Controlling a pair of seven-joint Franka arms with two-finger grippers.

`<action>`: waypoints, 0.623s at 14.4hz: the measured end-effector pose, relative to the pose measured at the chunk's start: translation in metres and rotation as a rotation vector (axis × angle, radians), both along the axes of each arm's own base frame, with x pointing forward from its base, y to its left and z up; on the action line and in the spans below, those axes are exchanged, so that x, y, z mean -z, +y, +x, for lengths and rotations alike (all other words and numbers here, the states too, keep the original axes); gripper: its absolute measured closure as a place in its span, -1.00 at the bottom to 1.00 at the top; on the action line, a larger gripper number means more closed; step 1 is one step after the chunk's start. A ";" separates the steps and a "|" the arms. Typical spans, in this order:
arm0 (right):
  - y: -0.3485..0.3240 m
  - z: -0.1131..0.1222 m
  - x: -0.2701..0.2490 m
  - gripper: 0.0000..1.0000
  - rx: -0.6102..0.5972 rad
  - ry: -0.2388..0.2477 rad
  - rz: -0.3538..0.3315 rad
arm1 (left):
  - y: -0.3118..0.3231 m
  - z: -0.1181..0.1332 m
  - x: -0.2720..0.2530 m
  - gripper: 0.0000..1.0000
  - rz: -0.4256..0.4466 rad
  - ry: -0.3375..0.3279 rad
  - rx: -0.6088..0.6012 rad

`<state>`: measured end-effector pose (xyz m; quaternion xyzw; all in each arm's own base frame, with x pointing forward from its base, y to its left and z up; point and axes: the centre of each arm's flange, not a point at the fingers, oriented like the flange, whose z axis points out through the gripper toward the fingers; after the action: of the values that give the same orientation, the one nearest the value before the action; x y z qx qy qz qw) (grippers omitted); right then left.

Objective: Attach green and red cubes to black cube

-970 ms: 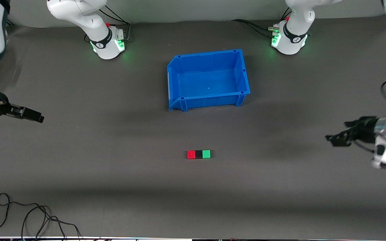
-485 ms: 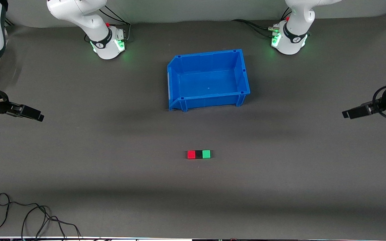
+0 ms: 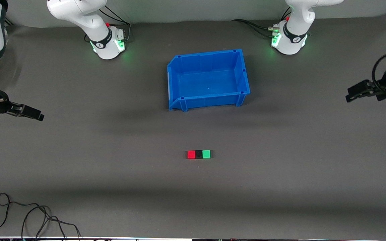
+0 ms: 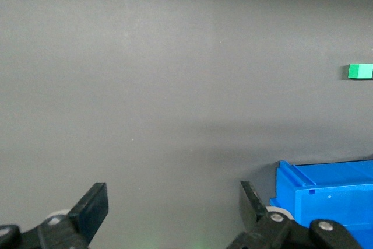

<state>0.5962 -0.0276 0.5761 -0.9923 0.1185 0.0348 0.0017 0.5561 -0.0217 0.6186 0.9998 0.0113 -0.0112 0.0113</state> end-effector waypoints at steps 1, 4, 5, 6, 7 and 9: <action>-0.008 0.000 0.000 -1.00 0.007 0.000 0.008 | -0.004 -0.005 -0.001 -1.00 0.013 -0.011 0.011; -0.031 -0.005 -0.008 -1.00 0.001 -0.015 0.027 | -0.008 -0.010 -0.005 -1.00 0.023 -0.024 0.027; -0.036 -0.008 -0.012 -1.00 -0.005 -0.021 0.016 | -0.007 -0.011 -0.004 -1.00 0.023 -0.019 0.035; -0.038 -0.012 -0.015 -1.00 -0.011 -0.023 0.006 | -0.007 -0.012 -0.002 -1.00 0.023 -0.007 0.048; -0.039 -0.016 -0.015 -1.00 -0.014 -0.023 0.002 | -0.005 -0.013 -0.001 -1.00 0.023 0.002 0.064; -0.037 -0.023 -0.013 -1.00 -0.018 -0.029 0.002 | -0.001 -0.014 0.000 -1.00 0.022 0.010 0.078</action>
<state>0.5727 -0.0650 0.5892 -0.9938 0.1093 0.0207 0.0039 0.5425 -0.0222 0.6185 0.9995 -0.0274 -0.0163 -0.0001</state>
